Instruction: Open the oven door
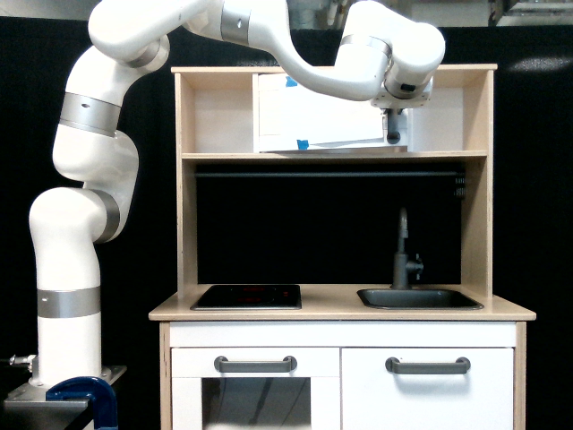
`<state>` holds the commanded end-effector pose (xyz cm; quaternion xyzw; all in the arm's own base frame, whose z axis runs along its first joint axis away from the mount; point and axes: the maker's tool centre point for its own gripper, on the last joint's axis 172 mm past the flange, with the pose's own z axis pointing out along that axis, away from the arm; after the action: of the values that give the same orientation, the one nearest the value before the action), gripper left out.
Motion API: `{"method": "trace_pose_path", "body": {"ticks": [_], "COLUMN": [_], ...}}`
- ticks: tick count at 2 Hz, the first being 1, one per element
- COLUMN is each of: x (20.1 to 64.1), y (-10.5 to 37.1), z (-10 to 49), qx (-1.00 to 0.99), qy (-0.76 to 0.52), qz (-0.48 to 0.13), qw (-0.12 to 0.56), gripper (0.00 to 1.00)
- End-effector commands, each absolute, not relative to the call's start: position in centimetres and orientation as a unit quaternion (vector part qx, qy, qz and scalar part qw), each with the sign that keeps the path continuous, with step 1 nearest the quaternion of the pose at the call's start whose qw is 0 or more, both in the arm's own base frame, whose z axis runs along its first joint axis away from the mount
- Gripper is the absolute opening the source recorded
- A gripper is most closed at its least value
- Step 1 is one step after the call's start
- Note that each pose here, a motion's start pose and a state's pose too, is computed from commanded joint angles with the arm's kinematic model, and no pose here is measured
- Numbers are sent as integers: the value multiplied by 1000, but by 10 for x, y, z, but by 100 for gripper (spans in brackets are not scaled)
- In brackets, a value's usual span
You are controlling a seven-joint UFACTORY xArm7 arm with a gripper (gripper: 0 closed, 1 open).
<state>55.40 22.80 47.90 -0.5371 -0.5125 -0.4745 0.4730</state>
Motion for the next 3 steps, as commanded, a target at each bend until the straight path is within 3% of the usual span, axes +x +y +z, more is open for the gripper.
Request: {"method": "trace_pose_path", "body": {"ticks": [3], "x": [549], "y": [211], "z": [478], "qx": [-537], "qy": [-512], "qz": [-475], "qw": [473], "gripper": [0]}}
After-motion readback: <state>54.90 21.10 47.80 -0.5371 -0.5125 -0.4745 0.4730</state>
